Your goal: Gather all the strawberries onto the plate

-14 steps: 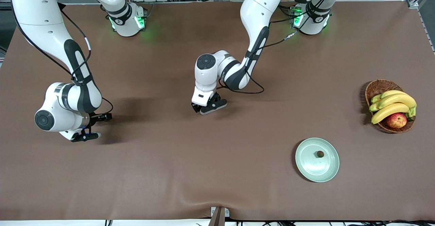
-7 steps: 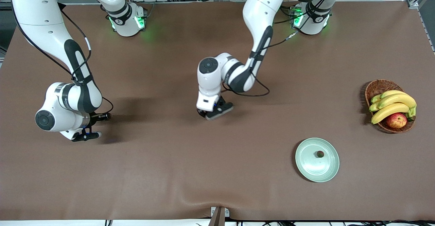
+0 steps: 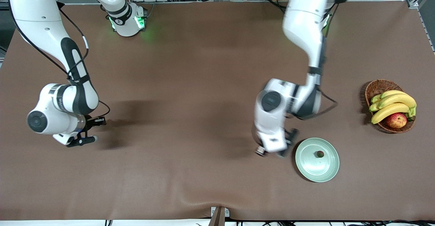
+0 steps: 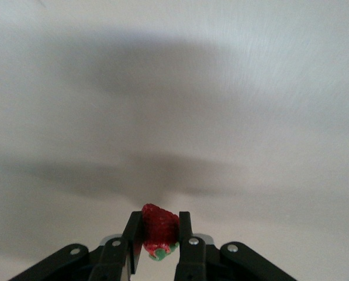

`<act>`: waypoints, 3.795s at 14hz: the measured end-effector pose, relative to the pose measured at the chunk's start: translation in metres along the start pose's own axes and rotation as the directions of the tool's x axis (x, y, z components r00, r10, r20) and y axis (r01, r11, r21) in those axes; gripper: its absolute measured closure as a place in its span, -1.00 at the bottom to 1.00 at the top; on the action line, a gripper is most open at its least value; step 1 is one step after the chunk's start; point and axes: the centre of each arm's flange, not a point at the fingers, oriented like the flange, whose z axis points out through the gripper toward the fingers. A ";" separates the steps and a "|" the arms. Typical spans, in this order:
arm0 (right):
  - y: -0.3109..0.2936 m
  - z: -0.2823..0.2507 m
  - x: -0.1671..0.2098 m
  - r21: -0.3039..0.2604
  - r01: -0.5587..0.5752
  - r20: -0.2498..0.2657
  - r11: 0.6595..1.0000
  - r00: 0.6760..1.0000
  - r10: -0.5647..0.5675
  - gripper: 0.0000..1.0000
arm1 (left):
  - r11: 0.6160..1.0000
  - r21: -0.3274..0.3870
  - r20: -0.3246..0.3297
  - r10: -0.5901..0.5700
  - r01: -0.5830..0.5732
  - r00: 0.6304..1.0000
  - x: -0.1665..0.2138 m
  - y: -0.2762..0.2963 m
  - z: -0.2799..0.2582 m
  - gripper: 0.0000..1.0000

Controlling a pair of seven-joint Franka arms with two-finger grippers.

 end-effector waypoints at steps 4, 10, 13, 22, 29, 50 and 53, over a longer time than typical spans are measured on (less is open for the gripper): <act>-0.065 -0.069 0.030 0.021 -0.102 -0.071 0.995 0.992 0.104 0.42 | 0.990 0.055 -0.023 -0.127 0.128 0.992 0.097 -0.029 0.034 0.32; -0.249 -0.067 0.042 0.154 -0.358 -0.004 0.921 0.932 0.363 0.42 | 0.984 0.126 -0.025 -0.120 0.122 0.992 0.093 -0.049 0.082 0.28; -0.325 -0.052 0.036 0.222 -0.395 0.061 0.892 0.918 0.391 0.42 | 0.986 0.122 -0.024 -0.110 0.112 0.994 0.087 -0.046 0.080 -0.08; -0.439 0.040 0.030 0.216 -0.311 0.029 0.926 0.950 0.312 0.42 | 0.997 0.063 0.015 0.033 -0.034 0.999 -0.025 -0.010 0.022 -1.00; -0.459 0.071 0.028 0.211 -0.292 0.015 0.933 0.955 0.295 0.11 | 0.998 0.051 0.058 0.036 -0.039 0.998 -0.082 -0.006 0.014 -1.00; -0.201 -0.281 -0.062 0.112 -0.409 -0.149 0.906 0.894 0.422 -1.00 | 0.968 0.047 0.194 0.233 -0.246 0.953 -0.316 -0.045 0.000 -1.00; -0.149 -0.320 -0.105 0.075 -0.341 -0.151 0.937 0.925 0.348 -1.00 | 0.967 0.046 0.198 0.239 -0.252 0.951 -0.321 -0.047 0.000 -1.00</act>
